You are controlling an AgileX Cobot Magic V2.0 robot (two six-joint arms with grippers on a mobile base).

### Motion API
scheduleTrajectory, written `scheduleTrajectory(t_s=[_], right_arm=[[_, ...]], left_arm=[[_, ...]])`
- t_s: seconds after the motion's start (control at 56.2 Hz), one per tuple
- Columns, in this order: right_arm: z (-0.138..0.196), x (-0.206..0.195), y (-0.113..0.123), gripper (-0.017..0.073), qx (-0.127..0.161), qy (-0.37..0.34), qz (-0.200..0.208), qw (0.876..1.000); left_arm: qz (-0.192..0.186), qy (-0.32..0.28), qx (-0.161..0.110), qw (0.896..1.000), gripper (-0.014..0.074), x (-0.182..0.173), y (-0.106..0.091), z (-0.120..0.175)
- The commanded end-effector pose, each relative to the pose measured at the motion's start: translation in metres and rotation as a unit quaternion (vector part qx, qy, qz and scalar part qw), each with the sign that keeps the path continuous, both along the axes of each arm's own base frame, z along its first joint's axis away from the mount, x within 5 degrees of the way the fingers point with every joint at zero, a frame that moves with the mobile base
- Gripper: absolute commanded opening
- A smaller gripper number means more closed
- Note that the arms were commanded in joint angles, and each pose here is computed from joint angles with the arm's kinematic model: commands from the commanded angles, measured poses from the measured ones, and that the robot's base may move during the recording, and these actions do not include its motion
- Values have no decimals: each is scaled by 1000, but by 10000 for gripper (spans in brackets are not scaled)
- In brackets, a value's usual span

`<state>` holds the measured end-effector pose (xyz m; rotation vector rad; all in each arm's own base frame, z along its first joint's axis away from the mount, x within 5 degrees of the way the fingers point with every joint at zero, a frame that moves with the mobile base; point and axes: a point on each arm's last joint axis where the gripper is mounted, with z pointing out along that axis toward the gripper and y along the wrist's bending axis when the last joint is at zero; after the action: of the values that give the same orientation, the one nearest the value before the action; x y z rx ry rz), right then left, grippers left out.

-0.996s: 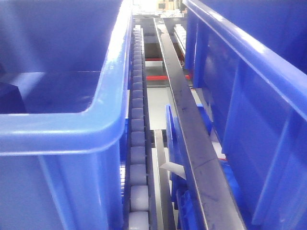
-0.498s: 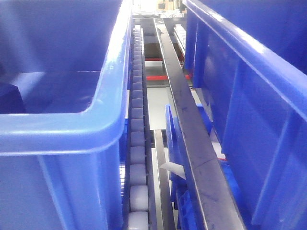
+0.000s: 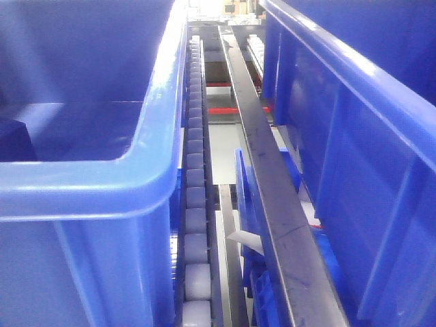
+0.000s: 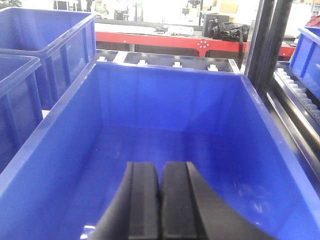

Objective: Pick and sort blue part to right shelf

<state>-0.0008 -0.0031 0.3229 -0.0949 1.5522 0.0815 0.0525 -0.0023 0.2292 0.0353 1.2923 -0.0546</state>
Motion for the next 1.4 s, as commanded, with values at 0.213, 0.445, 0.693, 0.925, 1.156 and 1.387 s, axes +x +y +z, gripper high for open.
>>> scheduleTrajectory(t_s=[0.213,0.445,0.693,0.925,1.156,1.387], right_arm=[[14,-3,0,54,-2,-50,-4,999],[14,-3,0,54,-2,-50,-4,999],[-3,8,1,54,-14,-33,-7,999],[-57,39,8,54,8,-30,9,999],[-86,50,10,54,22,-22,10,999],[-106,55,6,54,83,-28,-22,996]], left_arm=[[0,-38,-7,999,125,-3,1,-2],[0,-38,-7,999,125,-3,1,-2],[0,-38,-7,999,125,-3,1,-2],[0,-38,-7,999,125,-3,1,-2],[0,-38,-7,999,125,-3,1,-2],[0,-38,-7,999,125,-3,1,-2]])
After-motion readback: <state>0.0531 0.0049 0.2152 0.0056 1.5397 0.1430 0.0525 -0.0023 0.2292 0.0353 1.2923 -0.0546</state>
